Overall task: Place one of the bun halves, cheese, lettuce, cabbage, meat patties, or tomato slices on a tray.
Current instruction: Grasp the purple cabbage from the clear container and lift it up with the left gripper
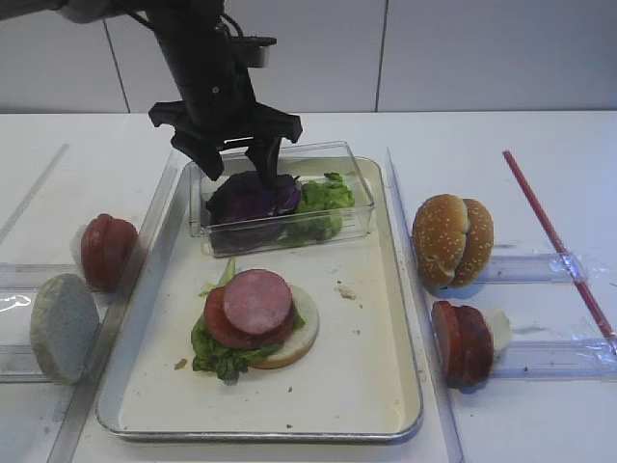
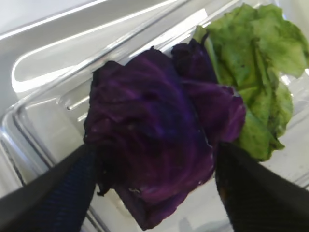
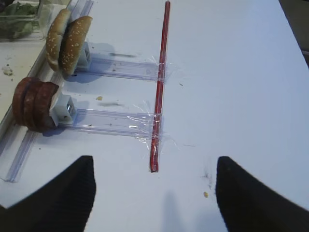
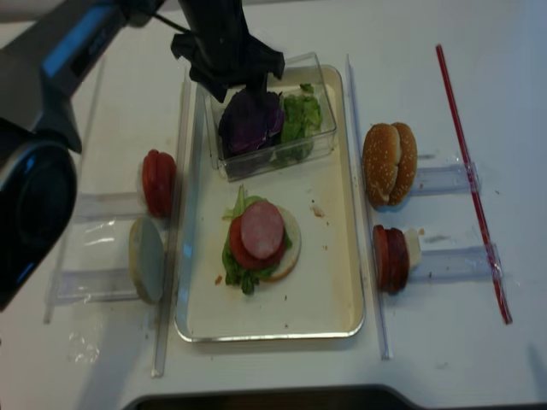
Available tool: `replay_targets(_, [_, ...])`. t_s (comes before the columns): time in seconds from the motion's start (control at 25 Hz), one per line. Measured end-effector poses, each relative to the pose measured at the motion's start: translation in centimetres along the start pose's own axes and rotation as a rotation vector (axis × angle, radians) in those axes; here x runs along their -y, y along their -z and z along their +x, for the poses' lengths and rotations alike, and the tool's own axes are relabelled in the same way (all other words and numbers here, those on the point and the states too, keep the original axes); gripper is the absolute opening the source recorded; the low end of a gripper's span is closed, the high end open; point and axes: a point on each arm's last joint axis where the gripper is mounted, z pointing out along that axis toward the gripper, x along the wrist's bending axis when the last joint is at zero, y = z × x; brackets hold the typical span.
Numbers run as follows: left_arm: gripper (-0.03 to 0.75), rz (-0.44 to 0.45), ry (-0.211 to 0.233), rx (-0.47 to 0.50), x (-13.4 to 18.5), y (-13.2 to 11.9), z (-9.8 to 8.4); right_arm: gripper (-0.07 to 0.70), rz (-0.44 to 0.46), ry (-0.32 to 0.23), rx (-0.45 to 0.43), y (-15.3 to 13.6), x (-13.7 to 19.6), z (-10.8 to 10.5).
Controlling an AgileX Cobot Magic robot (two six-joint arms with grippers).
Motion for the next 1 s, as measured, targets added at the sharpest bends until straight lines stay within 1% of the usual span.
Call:
replay_targets(0.36, [0.491,0.041,0.009,0.012,-0.4,-2.7,0.1,0.53,0.0,0.0,0.0,0.0,0.0,0.0])
replay_targets(0.52, [0.465,0.04,0.01,0.013,-0.5,-2.8,0.0,0.53,0.0,0.002,0.0,0.0,0.0,0.0])
replay_targets(0.68, [0.375,0.039,0.01,0.013,-0.6,-2.9,0.0,0.53,0.0,0.002,0.0,0.0,0.0,0.0])
replay_targets(0.88, [0.213,0.039,0.008,0.01,-0.6,-2.9,0.1,0.53,0.0,0.0,0.0,0.0,0.0,0.0])
replay_targets(1.0, [0.155,0.039,0.008,0.01,-0.6,-2.9,0.1,0.53,0.0,0.0,0.0,0.0,0.0,0.0])
